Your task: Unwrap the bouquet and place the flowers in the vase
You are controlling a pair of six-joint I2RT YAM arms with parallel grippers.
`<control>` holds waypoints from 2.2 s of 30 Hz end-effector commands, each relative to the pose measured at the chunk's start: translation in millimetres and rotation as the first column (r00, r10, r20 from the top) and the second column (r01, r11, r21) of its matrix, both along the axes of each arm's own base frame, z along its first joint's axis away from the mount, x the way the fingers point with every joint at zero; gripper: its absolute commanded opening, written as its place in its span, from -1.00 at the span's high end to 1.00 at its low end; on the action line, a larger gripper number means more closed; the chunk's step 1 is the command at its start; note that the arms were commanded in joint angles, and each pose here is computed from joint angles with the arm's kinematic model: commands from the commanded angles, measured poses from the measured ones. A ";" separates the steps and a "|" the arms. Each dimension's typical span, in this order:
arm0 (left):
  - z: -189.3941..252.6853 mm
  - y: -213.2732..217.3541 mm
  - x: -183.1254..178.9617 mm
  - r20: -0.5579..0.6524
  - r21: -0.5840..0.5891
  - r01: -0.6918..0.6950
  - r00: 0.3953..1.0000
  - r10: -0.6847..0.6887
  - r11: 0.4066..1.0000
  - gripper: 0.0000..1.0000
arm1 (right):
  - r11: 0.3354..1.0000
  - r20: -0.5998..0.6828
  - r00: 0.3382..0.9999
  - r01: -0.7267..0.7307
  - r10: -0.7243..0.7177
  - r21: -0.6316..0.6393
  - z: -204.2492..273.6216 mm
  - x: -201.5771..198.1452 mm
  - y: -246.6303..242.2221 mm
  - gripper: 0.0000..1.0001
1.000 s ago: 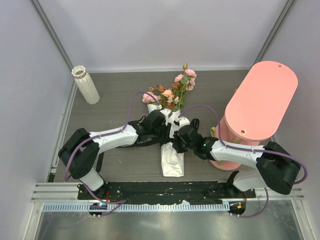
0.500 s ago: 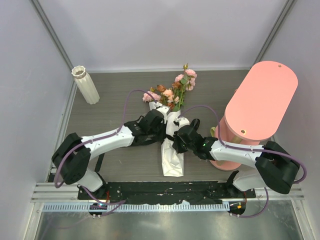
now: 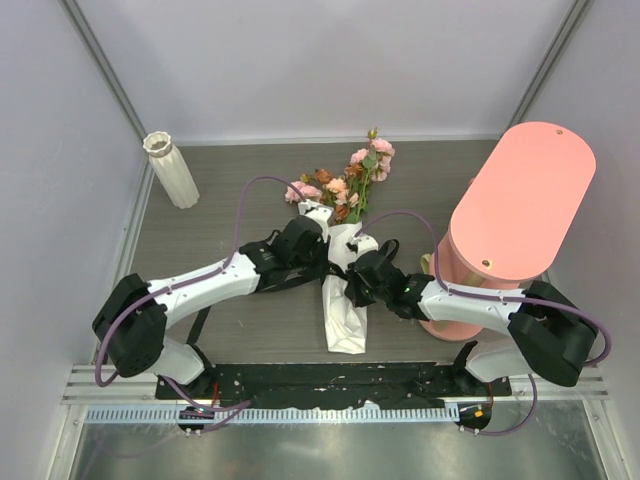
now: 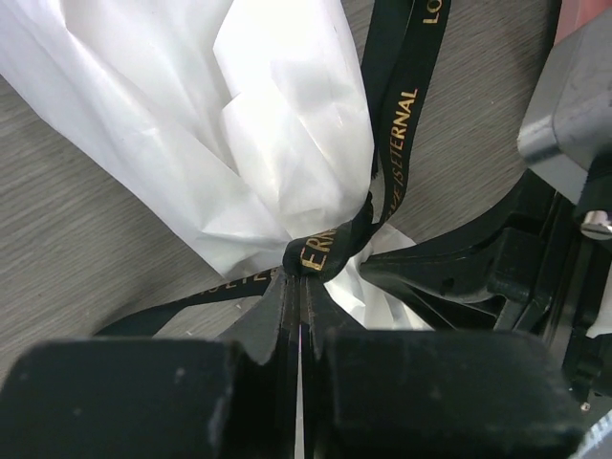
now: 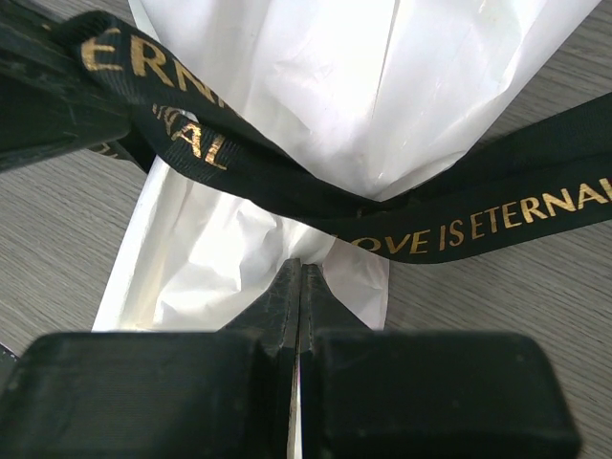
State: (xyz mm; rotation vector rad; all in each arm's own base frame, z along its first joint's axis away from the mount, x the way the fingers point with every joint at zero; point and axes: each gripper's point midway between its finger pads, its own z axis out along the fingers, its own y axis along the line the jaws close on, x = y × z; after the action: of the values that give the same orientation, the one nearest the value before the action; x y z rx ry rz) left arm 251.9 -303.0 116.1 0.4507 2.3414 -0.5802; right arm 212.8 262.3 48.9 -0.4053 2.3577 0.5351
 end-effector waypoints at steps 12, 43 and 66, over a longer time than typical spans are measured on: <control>113.5 35.1 21.1 0.190 -0.141 -0.222 0.950 0.246 0.965 1.00 | 0.999 0.012 0.999 0.034 -0.034 -0.009 3.1 7.0 -0.4 0.99; 530.8 247.1 -59.1 0.704 -0.510 -0.265 0.418 0.574 0.818 0.99 | 0.999 0.037 0.999 0.011 -0.010 -0.031 12.5 16.0 7.3 0.99; 589.9 382.8 -88.8 0.842 -0.381 -0.791 -0.082 0.533 0.480 0.99 | 0.999 0.010 0.999 -0.034 0.034 -0.014 15.3 10.5 14.6 0.99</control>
State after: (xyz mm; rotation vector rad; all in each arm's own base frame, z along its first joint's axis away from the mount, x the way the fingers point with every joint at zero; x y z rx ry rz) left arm 215.6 14.4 697.6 -0.2113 1.1889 0.5396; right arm 217.2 266.2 51.1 -0.4473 2.3801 0.4965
